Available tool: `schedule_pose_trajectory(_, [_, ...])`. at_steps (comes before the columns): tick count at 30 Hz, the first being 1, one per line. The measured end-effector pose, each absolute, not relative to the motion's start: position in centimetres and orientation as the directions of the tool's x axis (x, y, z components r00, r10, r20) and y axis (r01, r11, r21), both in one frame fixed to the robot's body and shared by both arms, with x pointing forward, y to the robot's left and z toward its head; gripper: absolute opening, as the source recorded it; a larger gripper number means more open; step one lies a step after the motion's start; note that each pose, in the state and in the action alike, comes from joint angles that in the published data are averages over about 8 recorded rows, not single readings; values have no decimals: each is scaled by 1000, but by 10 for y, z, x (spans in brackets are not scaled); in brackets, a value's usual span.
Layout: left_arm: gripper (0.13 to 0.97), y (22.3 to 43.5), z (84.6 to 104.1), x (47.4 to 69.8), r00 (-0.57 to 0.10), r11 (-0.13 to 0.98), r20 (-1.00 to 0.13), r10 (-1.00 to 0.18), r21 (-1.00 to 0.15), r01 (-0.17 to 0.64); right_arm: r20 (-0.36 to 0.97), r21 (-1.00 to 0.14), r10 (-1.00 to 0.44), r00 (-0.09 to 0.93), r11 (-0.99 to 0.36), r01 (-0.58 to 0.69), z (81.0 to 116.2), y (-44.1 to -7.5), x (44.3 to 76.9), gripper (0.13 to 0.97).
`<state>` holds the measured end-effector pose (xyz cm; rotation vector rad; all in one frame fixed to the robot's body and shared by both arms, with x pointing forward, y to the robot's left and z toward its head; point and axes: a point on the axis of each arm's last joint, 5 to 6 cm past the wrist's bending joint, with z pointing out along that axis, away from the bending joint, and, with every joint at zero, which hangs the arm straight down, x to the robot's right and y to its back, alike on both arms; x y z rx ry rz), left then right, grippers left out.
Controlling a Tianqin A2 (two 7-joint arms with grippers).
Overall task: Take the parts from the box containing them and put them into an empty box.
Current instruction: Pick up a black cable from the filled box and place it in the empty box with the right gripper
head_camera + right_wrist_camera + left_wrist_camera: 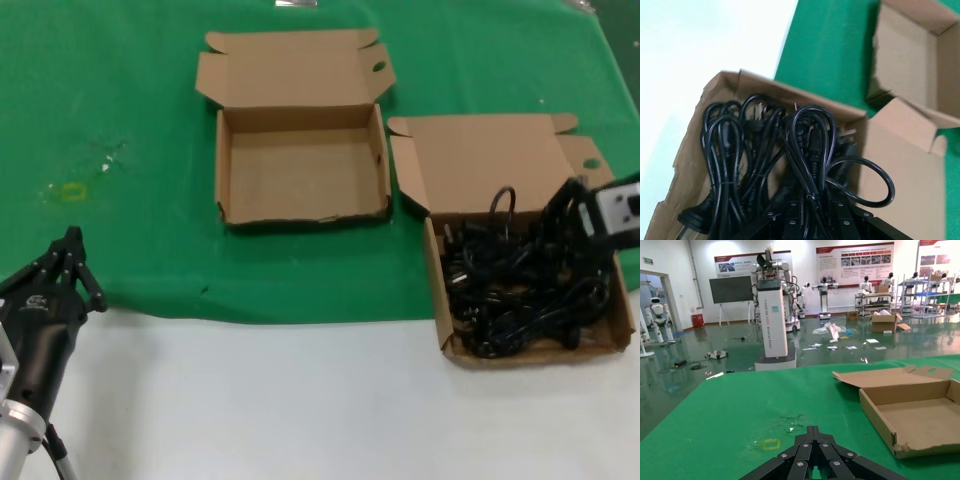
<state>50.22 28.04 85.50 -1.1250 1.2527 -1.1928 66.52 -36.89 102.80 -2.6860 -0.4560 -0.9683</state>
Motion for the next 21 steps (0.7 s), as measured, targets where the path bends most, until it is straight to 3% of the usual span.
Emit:
schedule_pose_trajectory(12, [144,280,855,502,-35,70,-71,-997,-997,22,650,-259,87,755,-908,328,1096,-358,661,220])
schedule_pose_trajectory(21, [144,280,855,502,-35,70,-71,-997,-997,22,655,-377,-51,754,-887,267,1096,-324,687,218])
